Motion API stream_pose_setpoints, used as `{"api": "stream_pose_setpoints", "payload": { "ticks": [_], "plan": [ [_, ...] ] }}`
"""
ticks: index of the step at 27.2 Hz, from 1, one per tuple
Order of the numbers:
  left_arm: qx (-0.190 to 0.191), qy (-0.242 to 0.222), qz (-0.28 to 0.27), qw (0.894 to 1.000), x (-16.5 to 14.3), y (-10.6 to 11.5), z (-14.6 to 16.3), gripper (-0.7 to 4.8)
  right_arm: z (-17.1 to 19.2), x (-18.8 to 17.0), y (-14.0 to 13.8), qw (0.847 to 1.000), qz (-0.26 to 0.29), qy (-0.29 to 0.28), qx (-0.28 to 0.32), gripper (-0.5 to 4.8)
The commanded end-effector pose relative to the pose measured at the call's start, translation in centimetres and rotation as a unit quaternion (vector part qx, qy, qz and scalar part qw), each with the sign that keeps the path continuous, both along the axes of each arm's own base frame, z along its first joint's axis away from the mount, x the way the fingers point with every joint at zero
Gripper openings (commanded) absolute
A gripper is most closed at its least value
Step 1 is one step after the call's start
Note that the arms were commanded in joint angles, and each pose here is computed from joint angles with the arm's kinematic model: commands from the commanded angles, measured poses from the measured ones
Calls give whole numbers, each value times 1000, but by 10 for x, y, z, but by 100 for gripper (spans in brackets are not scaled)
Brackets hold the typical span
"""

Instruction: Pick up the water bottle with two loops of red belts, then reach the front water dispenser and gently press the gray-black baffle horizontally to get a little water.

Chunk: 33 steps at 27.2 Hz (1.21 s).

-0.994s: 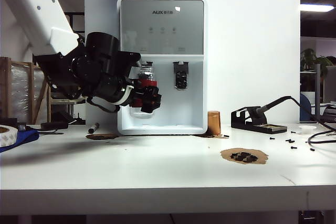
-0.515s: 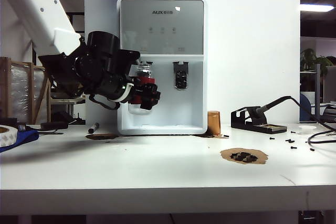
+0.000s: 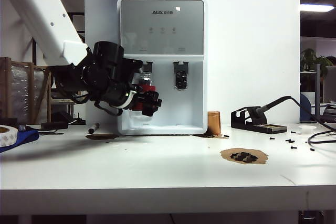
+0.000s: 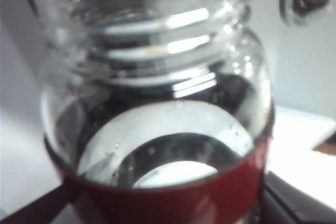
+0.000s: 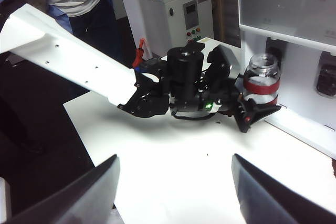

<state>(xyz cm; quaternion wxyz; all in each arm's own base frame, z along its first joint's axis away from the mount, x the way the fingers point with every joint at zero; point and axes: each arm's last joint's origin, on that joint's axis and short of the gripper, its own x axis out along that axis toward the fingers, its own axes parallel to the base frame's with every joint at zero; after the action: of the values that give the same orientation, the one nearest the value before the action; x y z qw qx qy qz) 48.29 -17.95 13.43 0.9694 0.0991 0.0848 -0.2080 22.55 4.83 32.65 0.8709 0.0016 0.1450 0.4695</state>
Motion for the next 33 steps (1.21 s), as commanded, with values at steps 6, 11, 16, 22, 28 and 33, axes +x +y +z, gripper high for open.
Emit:
{"api": "stream_pose_setpoints", "payload": {
  "ticks": [6, 11, 16, 22, 28, 33],
  "plan": [
    [-14, -34, 10, 999, 15, -1, 22, -4, 3, -1, 0, 1000, 4, -6, 4, 345],
    [-13, -34, 15, 999, 16, 3, 23, -4, 3, -1, 3, 1000, 9, -7, 4, 345],
    [-13, -32, 19, 999, 17, 6, 23, -4, 3, -2, 4, 1000, 12, -7, 3, 345],
    [-13, -32, 21, 999, 18, 8, 23, -5, 3, -2, 5, 1000, 14, -7, 3, 345],
    [-13, -32, 21, 999, 18, 9, 23, -4, 3, -2, 5, 1000, 12, -8, 2, 345],
    [-13, -32, 21, 999, 18, 9, 23, -5, 3, -2, 5, 1000, 12, -9, 2, 345]
  ]
}}
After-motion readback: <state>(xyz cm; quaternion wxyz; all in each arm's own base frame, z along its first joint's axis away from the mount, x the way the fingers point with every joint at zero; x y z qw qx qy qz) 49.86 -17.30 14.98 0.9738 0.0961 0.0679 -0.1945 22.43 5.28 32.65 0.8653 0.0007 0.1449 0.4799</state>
